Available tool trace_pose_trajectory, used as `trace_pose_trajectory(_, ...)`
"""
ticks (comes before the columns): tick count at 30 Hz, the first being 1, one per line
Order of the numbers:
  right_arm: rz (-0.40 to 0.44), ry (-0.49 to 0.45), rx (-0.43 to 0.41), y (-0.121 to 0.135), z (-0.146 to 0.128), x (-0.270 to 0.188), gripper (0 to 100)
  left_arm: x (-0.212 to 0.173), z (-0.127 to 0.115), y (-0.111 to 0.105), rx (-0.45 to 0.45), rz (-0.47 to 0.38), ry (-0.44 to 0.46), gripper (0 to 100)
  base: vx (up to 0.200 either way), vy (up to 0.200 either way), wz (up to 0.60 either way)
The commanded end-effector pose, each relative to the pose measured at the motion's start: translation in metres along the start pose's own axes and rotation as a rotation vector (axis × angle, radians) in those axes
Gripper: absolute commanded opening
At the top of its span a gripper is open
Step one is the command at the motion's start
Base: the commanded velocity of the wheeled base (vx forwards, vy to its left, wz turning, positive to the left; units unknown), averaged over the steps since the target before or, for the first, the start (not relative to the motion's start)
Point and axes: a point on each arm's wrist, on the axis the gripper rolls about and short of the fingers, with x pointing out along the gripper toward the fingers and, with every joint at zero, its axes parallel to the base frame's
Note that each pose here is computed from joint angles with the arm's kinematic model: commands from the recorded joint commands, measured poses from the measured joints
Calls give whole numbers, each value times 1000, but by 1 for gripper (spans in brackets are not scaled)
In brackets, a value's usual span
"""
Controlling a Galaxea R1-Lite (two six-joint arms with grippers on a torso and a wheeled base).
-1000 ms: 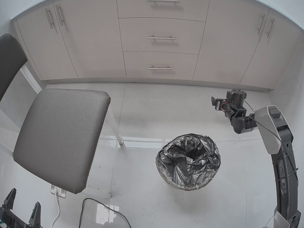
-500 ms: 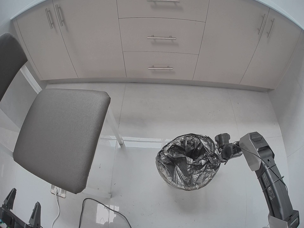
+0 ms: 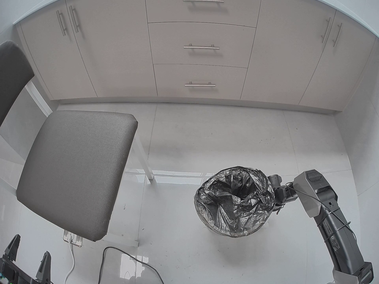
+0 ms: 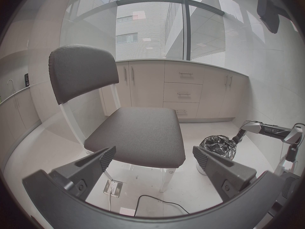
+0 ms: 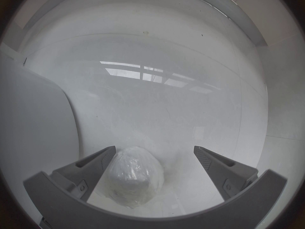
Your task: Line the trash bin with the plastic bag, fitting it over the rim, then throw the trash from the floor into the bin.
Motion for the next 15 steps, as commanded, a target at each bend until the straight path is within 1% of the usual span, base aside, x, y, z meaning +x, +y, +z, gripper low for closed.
trace_pose_trajectory(1,8,13,0,2,-2,1,100,0,-3,0,-1,0,-2,100,0,0,0)
trace_pose_trajectory(5,29,39,-10,5,-5,0,100,0,-4,0,-3,0,0,100,0,0,0)
trace_pose_trajectory(9,32,46,-14,7,-6,-1,100,0,-4,0,-4,2,0,100,0,0,0)
trace_pose_trajectory(11,54,55,-20,9,-7,-1,100,0,-4,0,-4,0,0,100,0,0,0)
trace_pose_trajectory(15,69,57,-18,13,-7,-2,100,0,-4,0,-6,0,0,100,0,0,0)
